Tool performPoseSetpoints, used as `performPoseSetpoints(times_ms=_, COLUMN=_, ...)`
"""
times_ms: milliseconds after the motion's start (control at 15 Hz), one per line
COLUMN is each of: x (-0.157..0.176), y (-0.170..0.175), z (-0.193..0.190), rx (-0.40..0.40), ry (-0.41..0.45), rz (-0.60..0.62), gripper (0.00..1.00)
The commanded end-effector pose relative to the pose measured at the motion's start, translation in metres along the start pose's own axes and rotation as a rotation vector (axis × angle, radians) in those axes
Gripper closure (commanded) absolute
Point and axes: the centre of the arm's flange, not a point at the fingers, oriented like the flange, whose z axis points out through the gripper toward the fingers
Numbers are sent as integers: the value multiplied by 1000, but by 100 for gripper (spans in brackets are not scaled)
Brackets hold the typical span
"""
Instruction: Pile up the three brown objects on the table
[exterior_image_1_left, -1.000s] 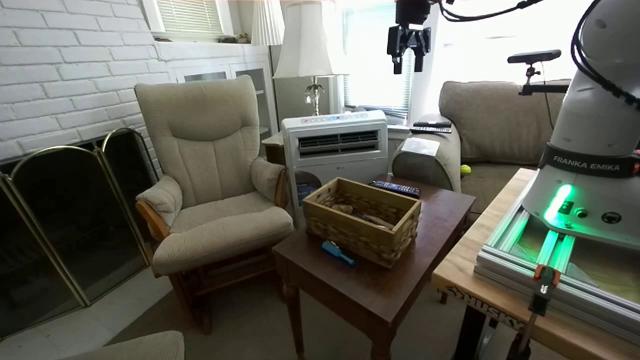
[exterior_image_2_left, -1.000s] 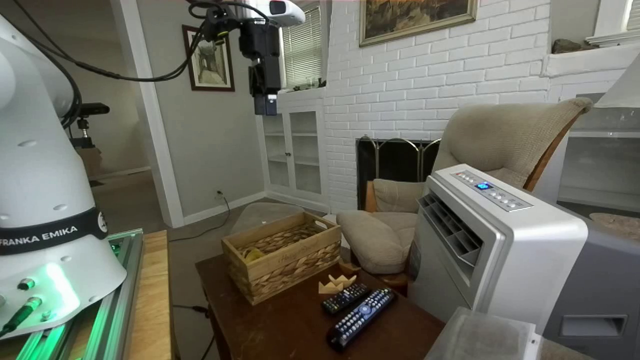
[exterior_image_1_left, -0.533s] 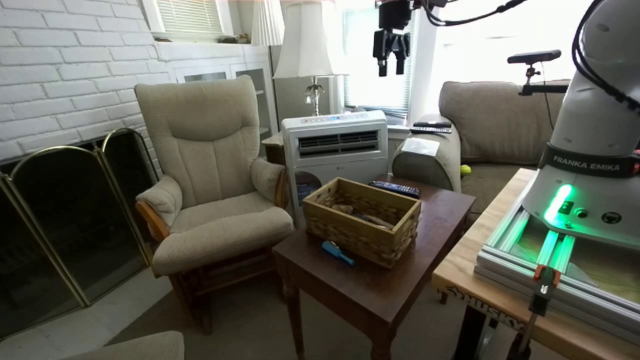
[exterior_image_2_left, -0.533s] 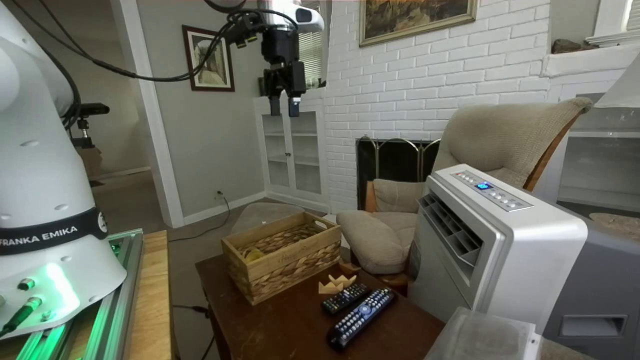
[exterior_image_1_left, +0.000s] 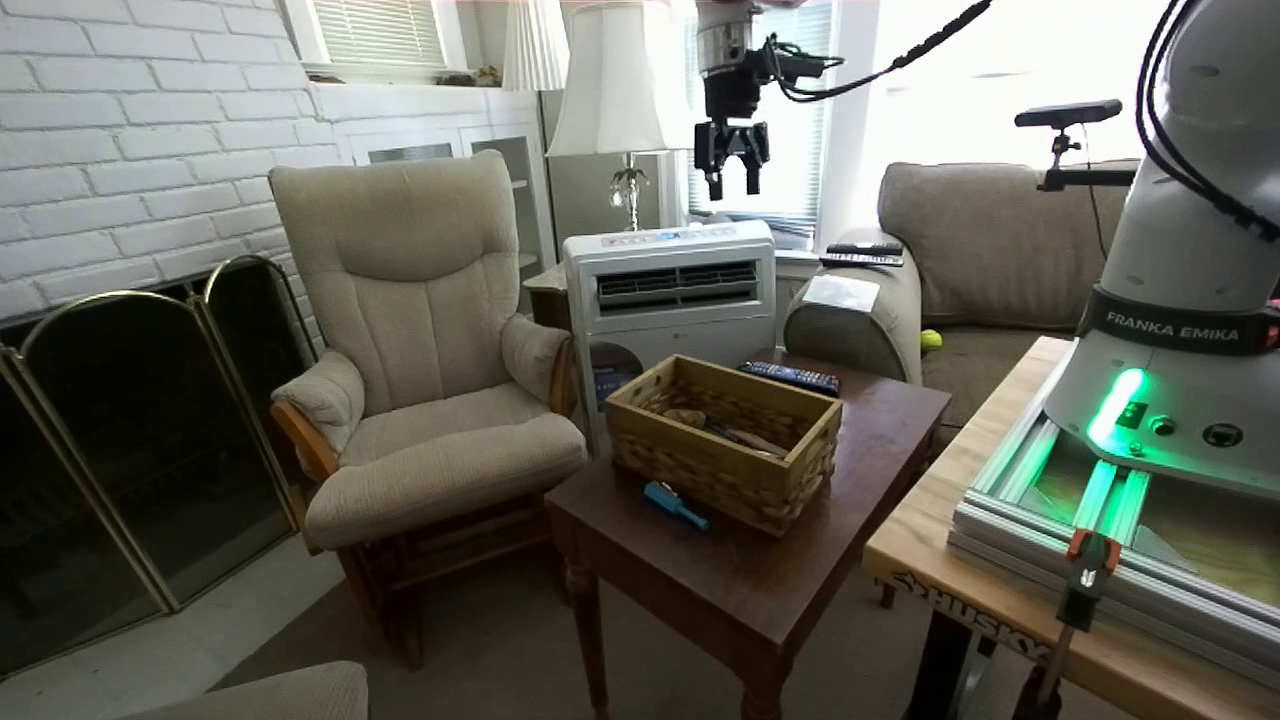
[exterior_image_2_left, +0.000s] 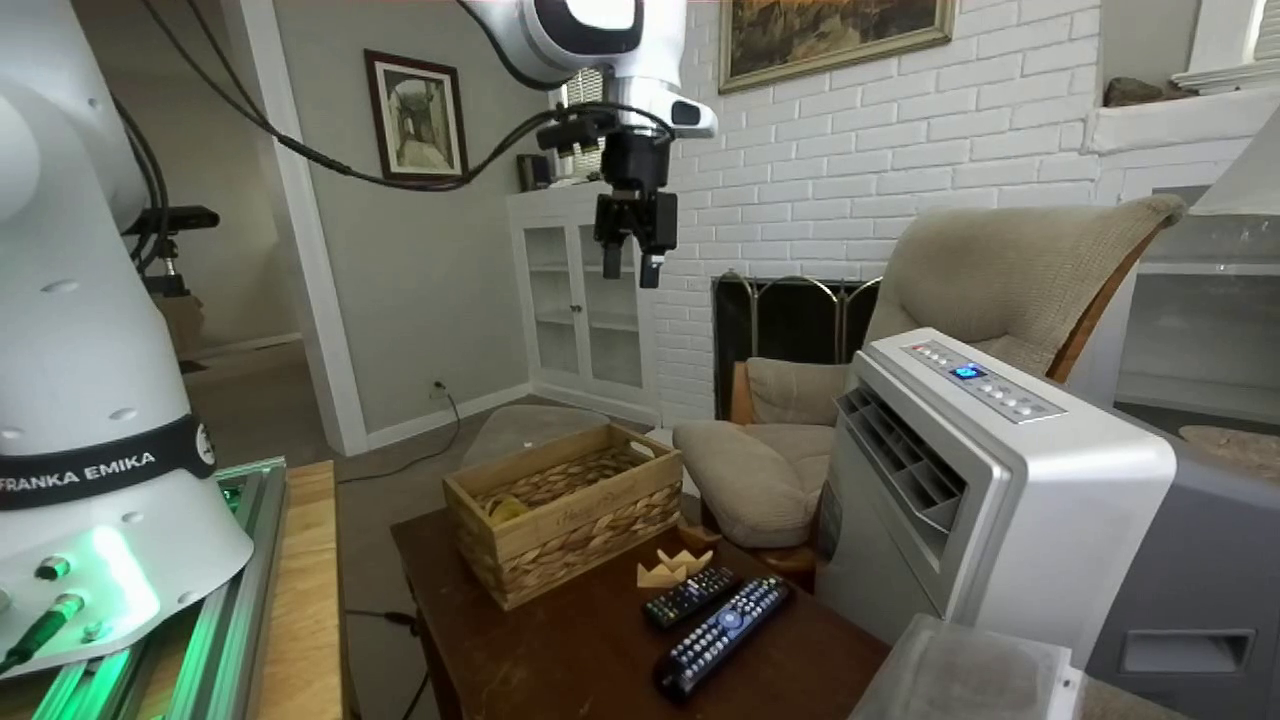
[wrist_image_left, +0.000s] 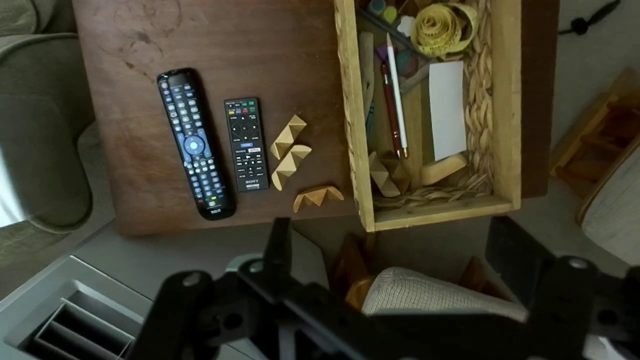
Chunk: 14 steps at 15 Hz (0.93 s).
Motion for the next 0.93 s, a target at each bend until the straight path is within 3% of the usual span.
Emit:
performPoseSetpoints(times_ms=0, x=45, y=2, z=21, rx=61, ry=32, rz=156, gripper=0)
performPoseSetpoints(times_ms=200, x=60, y=10, z=42, rx=118, ry=89, rz=295, gripper=0)
performPoseSetpoints(times_ms=467, x=73, y=25, z=66, rx=128, ry=159, rz=433, gripper=0)
performPoseSetpoints(times_ms=867, x=80, y=40, z=98, rx=61, ry=175, rz=758, gripper=0)
